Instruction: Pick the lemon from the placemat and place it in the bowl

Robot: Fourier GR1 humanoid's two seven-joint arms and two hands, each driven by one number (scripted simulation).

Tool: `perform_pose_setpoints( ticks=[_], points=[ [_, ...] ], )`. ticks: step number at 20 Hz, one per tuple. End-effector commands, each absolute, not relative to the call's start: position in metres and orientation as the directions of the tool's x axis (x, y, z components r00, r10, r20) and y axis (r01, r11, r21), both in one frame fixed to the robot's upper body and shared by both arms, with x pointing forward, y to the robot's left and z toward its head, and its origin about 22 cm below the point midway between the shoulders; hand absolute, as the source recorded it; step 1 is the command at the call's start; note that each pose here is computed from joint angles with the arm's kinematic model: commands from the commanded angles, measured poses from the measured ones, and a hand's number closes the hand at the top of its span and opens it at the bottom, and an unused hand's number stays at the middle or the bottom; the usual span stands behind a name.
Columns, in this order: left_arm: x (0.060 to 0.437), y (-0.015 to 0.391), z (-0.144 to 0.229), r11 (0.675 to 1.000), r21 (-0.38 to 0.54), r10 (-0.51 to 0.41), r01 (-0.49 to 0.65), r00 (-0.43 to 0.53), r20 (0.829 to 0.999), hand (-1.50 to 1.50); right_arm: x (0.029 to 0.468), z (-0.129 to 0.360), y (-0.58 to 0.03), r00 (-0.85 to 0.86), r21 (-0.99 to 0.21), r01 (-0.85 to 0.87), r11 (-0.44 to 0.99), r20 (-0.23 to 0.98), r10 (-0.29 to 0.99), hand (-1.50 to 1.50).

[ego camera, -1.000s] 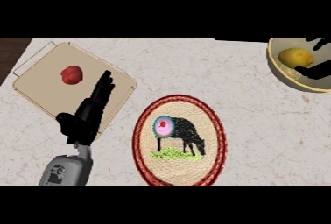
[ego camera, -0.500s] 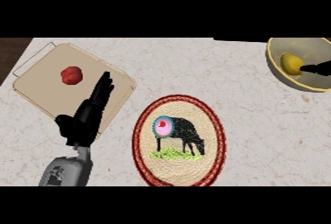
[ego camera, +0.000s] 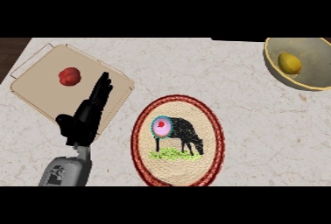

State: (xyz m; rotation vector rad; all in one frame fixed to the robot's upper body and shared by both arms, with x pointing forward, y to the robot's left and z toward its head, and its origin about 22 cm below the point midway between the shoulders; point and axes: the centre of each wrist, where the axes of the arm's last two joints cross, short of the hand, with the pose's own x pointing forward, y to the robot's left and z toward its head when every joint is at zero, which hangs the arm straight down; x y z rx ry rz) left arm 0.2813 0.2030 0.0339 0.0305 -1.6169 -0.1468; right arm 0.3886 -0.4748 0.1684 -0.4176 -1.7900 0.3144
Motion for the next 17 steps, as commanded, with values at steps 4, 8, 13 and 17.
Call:
perform_pose_setpoints(
  ticks=[4, 8, 13, 17],
  points=[
    [0.286, 0.209, 0.037, 0.993, 0.102, -0.100, 0.057, -0.049, 0.994, 0.00, 0.354, 0.172, -0.518, -0.226, -0.282, 0.059, 0.957, 0.931, 0.288, -1.50],
    [0.283, 0.208, 0.040, 0.992, 0.106, -0.102, 0.071, -0.059, 0.993, 0.00, 0.336, 0.176, -0.536, -0.226, -0.240, 0.012, 0.971, 0.945, 0.237, -1.50],
    [0.283, 0.215, 0.041, 0.988, 0.137, -0.133, 0.075, -0.066, 0.989, 0.00, 0.330, 0.155, -0.538, -0.236, -0.260, -0.051, 0.964, 0.941, 0.242, -1.50],
    [0.278, 0.195, 0.042, 0.992, 0.103, -0.099, 0.072, -0.065, 0.993, 0.00, 0.322, 0.133, -0.538, -0.227, -0.271, -0.044, 0.961, 0.940, 0.255, -1.50]
  ],
)
